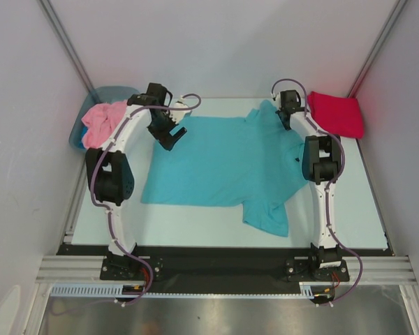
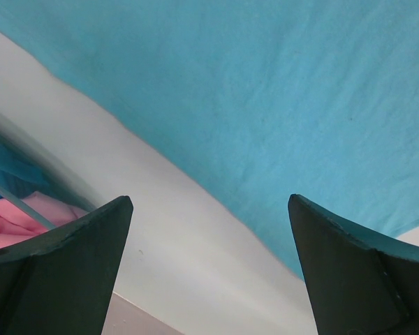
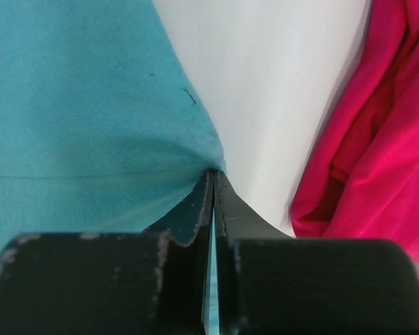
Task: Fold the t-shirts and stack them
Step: Flatten the tshirt out, then fold the tshirt
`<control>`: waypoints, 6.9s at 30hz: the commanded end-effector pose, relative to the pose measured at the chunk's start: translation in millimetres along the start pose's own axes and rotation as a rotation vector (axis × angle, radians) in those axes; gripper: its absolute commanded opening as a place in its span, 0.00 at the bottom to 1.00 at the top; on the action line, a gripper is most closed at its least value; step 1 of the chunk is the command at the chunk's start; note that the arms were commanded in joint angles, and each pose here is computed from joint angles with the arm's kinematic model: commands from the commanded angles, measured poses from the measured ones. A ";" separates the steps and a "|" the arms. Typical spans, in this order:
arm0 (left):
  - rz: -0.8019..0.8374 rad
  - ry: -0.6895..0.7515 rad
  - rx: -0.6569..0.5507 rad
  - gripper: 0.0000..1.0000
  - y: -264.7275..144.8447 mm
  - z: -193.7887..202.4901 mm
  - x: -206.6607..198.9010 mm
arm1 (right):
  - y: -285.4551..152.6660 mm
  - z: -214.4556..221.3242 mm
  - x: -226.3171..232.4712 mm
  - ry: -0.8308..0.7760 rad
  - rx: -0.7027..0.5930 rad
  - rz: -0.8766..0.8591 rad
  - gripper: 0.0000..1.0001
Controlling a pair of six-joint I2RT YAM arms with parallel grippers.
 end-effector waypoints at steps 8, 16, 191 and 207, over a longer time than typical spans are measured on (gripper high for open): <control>-0.078 0.055 -0.059 1.00 -32.9 -8.8 -1.0 | -105.0 -60.1 -6.9 -0.014 -0.129 -0.065 0.75; -0.296 0.366 -0.132 1.00 -61.9 -13.7 -0.6 | -213.2 10.5 40.4 -0.317 -0.119 -0.218 0.72; 0.054 0.910 -0.207 0.08 30.3 166.9 -169.2 | -289.2 172.4 41.9 -1.027 -0.265 -0.122 0.73; -0.099 0.386 -0.166 0.00 3.1 137.4 -100.3 | -301.0 190.7 49.5 -0.770 -0.118 -0.364 0.89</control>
Point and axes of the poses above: each gripper's point midway between its finger pads, its own y axis out along the fingers, its own x axis along the line the jaws close on, z = x × y, the point moved 4 cm from there along -y, back along the fingers, and after that the axes turned 15 degrees about y, right-handed, at the moved point
